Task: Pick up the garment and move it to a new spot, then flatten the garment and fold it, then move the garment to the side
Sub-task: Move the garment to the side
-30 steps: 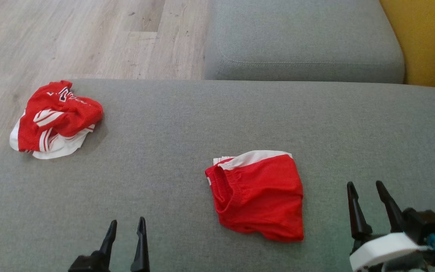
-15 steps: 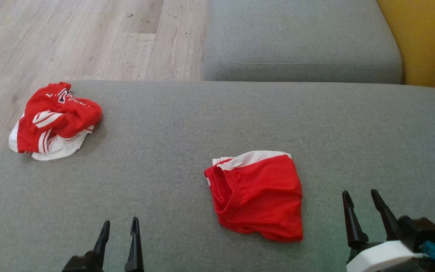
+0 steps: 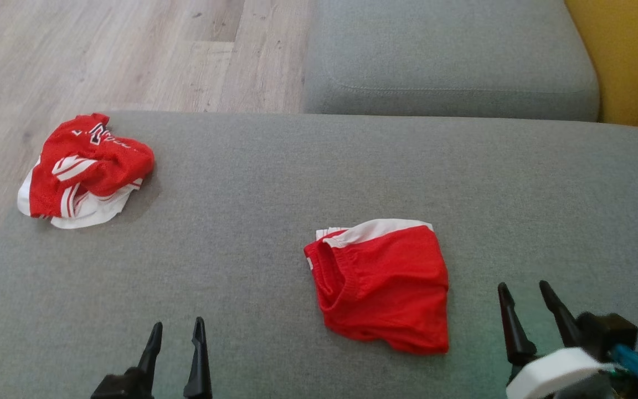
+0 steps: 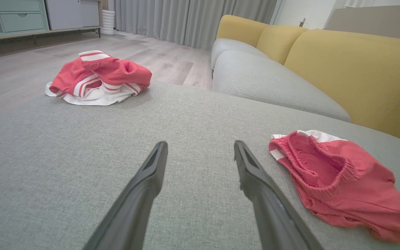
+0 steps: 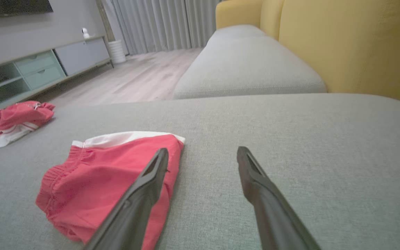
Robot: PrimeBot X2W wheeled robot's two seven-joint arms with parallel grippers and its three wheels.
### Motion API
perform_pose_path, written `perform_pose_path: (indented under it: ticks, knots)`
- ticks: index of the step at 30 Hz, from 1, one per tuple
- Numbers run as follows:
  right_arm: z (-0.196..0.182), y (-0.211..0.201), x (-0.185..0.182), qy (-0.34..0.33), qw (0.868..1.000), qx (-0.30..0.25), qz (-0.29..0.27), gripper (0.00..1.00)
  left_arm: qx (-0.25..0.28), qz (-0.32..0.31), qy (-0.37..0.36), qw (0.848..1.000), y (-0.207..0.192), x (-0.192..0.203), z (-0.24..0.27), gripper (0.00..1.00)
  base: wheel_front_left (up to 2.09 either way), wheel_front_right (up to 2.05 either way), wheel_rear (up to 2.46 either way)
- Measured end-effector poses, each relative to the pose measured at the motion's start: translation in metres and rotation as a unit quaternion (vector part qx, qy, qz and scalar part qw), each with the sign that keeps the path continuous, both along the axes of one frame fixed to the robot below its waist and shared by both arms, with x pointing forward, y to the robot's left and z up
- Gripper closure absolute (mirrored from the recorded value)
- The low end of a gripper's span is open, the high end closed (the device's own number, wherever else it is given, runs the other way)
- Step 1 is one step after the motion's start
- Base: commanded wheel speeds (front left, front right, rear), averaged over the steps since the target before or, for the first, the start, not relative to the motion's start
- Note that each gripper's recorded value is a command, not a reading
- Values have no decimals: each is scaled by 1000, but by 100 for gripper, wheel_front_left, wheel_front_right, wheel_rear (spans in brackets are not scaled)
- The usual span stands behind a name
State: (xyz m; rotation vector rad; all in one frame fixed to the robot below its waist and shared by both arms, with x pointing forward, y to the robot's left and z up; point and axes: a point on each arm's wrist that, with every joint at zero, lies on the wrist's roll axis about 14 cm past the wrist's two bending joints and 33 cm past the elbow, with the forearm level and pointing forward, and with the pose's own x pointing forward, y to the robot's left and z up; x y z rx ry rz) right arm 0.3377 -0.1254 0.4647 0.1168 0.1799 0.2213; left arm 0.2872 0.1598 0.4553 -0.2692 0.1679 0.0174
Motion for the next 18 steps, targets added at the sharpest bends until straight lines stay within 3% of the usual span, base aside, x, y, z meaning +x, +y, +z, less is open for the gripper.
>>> perform_pose_path:
  ticks: [4, 11, 18]
  knots:
    - [-7, 6, 7, 30, 999, -14, 13, 0, 0, 3, 4, 1000, 1, 0, -2, 0, 0, 0, 0]
    - [-4, 33, 53, 84, 994, -40, 54, 0, -2, 17, 2, 1000, 8, 4, 0, 0, 0, 0, 0]
    - [-56, 50, 59, 220, 970, -54, 84, 0, -11, 43, 22, 999, 15, 0, -9, 0, 0, 0, 0]
